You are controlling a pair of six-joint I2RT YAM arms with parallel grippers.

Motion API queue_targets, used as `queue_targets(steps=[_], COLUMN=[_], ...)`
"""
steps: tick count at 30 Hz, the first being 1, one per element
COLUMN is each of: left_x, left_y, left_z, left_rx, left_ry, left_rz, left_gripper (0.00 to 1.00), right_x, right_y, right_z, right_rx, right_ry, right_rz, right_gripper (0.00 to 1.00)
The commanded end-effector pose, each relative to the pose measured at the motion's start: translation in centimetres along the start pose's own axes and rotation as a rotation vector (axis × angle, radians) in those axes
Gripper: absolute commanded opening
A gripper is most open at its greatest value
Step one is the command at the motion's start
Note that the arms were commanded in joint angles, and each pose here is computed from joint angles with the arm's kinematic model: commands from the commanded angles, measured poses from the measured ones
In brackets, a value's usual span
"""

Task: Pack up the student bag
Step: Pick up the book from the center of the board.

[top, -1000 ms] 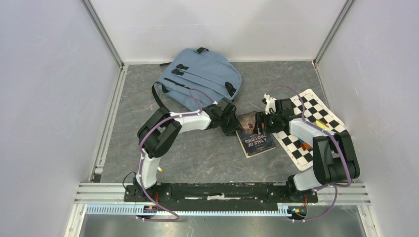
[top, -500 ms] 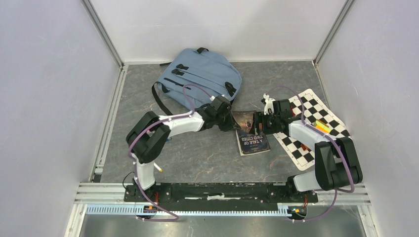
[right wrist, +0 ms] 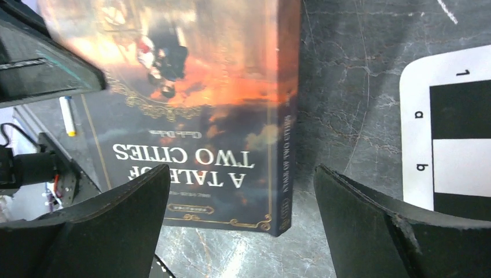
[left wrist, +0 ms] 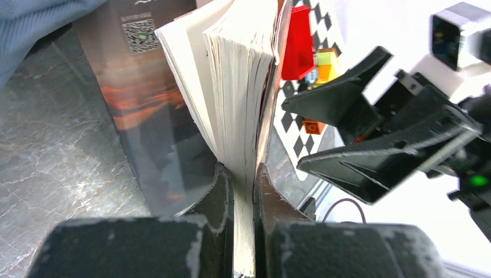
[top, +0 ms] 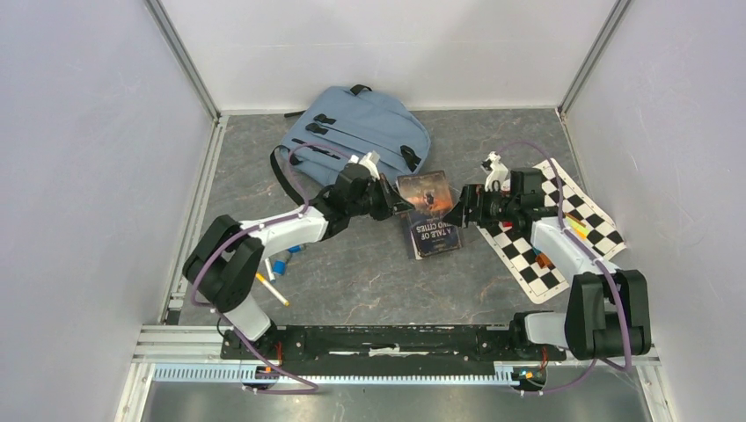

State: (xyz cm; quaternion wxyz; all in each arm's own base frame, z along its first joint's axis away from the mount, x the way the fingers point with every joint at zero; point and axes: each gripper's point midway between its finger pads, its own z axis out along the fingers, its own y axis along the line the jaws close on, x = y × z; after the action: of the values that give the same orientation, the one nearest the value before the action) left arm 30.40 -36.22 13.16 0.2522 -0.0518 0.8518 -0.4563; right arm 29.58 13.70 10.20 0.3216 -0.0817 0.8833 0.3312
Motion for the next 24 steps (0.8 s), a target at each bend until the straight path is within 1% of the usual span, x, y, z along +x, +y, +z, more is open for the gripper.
queue_targets(steps=[1, 8, 12, 15, 17, 19, 21, 22, 24], left_x=[-4.4, -4.6, -4.6, -4.8, -5.2, -5.5, -5.9, -6.1, -6.3], left_y=[-11.4, -13.7, -14.3, -15.0, -15.6, -16.1, -16.6, -16.8, -17.0], left_z=[-5.8, -9.0, -9.5, -9.7, -9.9, -10.0, -10.0, -10.0, -9.8], left_rx=[0.384, 0.459, 0.481, 0.515, 0.532, 0.542, 0.556, 0.562, 0.557], left_ry=[-0.157, -0.159, -0.149, -0.158, -0.171, -0.183, -0.202, -0.206, -0.201], left_rz=[0.195, 0.269, 0.311, 0.315, 0.321, 0.332, 0.333, 0.335, 0.344], left_gripper=[0.02, 0.02, 0.02, 0.02, 0.02, 0.02, 0.02, 0.02, 0.02], right_x=[-3.6, -5.5, -6.6, -7.3, -7.3, -7.2, -7.2, -7.3, -8.2], right_y=[2.2, 4.6, 7.1, 8.4, 9.2, 9.9, 10.3, 10.4, 9.7], right_z=[-2.0, -2.8, -3.5, -4.0, -4.0, -3.9, -3.8, -3.7, -3.5], right_rx=[-0.128, -0.289, -0.428, -0.475, -0.497, -0.519, -0.525, -0.516, -0.438], right_ry=[-0.099, -0.111, -0.117, -0.122, -0.114, -0.108, -0.107, -0.114, -0.155], right_rz=[-0.086, -0.128, -0.150, -0.179, -0.185, -0.186, -0.182, -0.184, -0.184], right_gripper=[0.98, 0.98, 0.98, 0.96, 0.93, 0.86, 0.73, 0.65, 0.49])
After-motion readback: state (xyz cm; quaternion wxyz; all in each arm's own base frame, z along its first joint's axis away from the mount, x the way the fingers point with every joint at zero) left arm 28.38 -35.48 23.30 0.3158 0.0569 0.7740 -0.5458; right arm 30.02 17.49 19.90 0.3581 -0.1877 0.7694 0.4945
